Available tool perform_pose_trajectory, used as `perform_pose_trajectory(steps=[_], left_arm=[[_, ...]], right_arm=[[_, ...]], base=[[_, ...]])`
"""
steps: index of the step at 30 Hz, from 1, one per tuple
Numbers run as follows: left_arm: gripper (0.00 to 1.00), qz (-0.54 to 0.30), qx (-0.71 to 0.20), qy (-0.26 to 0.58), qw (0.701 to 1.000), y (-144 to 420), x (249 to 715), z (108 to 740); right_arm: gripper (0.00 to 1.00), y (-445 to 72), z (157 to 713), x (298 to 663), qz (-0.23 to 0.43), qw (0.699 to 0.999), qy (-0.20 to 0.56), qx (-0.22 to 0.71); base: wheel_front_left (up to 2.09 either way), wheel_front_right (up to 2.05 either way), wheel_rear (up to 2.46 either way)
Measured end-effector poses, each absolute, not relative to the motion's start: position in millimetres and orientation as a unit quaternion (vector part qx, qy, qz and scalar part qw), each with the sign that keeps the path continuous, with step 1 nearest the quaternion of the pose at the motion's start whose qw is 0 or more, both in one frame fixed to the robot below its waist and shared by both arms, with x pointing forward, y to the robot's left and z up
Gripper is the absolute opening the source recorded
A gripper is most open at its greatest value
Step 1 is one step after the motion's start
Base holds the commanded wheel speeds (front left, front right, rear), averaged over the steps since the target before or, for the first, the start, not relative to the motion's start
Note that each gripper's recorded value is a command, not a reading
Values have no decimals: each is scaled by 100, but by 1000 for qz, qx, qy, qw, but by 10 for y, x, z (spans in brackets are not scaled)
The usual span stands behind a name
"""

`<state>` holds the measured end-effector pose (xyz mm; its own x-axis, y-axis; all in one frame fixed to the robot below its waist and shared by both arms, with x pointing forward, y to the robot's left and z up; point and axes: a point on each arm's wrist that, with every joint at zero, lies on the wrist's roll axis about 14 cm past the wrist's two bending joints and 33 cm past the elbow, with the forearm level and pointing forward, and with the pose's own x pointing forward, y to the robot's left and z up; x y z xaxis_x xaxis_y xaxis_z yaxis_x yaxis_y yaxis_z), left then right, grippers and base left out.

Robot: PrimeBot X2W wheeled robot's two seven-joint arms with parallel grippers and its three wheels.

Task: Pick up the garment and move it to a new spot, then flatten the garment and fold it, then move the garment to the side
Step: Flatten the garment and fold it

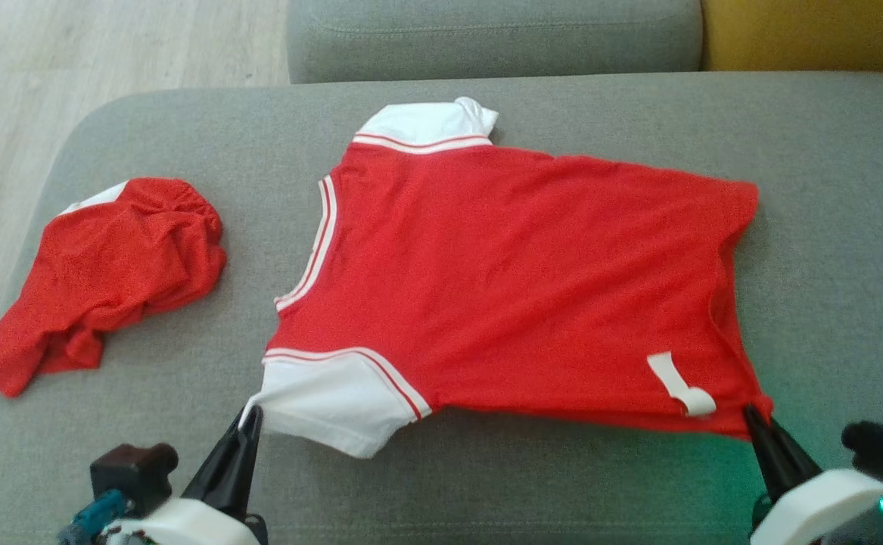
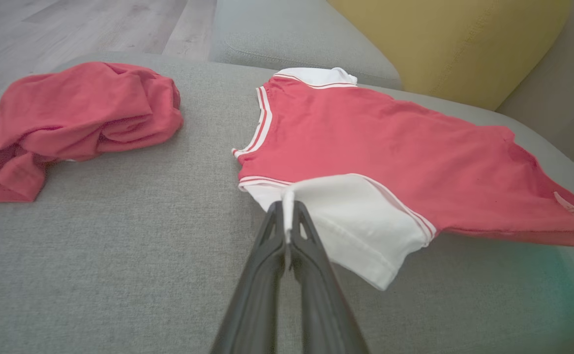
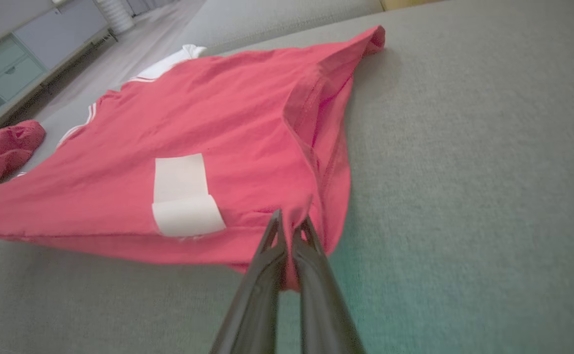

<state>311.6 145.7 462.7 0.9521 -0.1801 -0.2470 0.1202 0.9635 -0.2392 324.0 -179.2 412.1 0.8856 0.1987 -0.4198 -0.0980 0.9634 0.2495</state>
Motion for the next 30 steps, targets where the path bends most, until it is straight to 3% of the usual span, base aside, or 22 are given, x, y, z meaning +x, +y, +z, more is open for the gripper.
perform_pose_trajectory(steps=[7,12,27,28,29,30], left_arm=[[0,-86,-108,166,977,1447,3085,4622],[0,-104,-114,193,969,1411,3342,4565],[0,-171,-108,255,946,1175,4524,4403],[8,-173,-107,257,945,1148,4577,4382],[54,-178,-107,257,944,1114,4626,4365],[100,-185,-104,254,944,1070,4670,4352]], right_arm=[[0,-1773,4113,3065,61,953,274,115],[0,-1811,4026,3075,48,941,315,117],[0,-1992,3982,3758,16,940,319,122],[0,-2002,3963,3777,14,940,319,123],[0,-2005,3952,3799,13,941,316,123],[33,-2008,3949,3823,12,942,311,123]], base=[[0,0,0],[0,0,0],[0,0,0],[0,0,0],[0,0,0],[0,0,0]])
